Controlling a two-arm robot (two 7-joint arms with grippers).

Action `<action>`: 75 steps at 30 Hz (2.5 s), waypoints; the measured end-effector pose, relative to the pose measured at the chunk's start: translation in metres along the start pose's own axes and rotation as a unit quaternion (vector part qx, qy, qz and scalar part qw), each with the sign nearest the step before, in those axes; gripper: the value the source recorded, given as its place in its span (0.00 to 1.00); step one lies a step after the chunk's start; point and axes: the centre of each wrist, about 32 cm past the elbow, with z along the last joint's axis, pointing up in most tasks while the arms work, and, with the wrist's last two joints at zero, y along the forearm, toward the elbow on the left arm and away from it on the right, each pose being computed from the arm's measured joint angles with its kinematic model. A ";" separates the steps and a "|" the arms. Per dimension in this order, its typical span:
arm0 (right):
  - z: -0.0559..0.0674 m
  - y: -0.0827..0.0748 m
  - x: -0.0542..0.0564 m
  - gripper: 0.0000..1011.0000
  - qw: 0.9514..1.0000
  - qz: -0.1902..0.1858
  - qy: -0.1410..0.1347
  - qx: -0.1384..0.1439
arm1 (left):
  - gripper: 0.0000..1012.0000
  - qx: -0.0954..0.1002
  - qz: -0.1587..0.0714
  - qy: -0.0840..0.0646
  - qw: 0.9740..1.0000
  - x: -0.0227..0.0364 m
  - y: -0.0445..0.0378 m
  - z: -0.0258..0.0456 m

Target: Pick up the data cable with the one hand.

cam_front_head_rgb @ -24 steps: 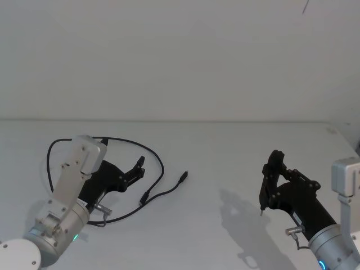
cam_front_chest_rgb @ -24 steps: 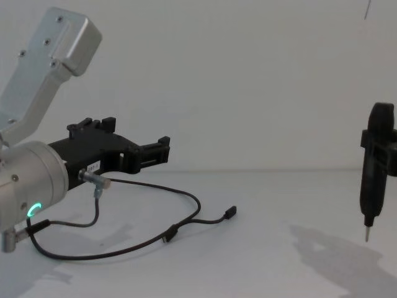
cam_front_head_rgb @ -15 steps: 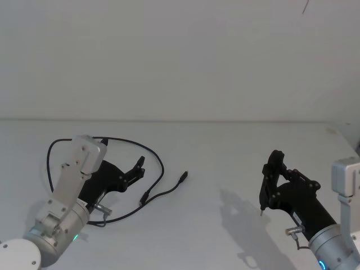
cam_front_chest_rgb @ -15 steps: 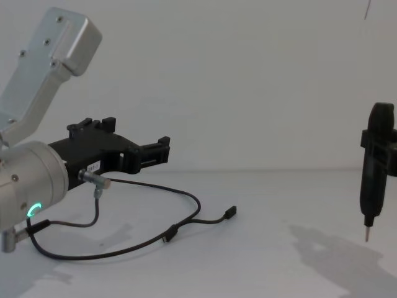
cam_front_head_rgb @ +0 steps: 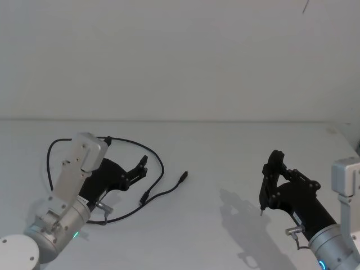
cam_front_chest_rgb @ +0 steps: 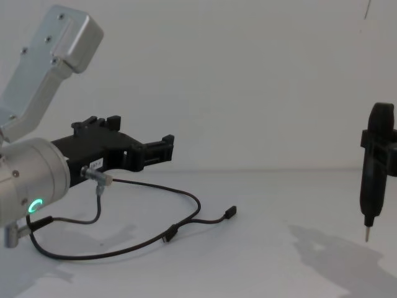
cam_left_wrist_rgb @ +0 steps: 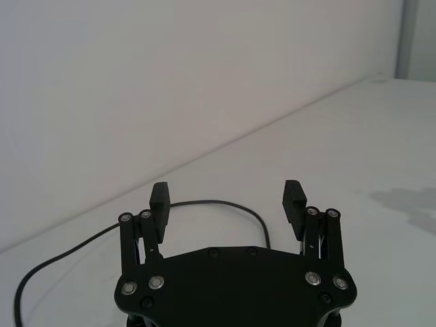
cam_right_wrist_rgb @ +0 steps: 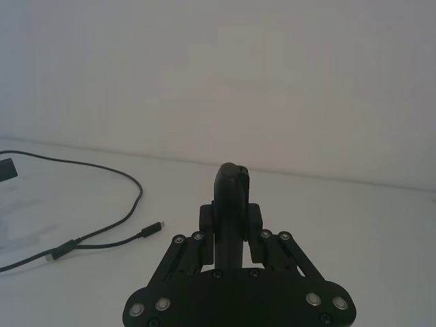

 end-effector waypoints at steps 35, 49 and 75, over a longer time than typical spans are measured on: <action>0.000 0.000 0.000 0.28 1.000 0.000 0.000 0.000 | 0.99 0.091 -0.202 0.039 0.974 0.0329 -0.0089 -0.0093; 0.000 0.000 0.000 0.28 1.000 0.000 0.000 0.000 | 0.99 0.120 -0.177 0.035 0.976 0.0313 -0.0057 -0.0128; 0.000 0.000 0.000 0.28 1.000 0.000 0.000 0.000 | 0.99 0.117 -0.164 0.081 0.976 0.0173 -0.0312 -0.0299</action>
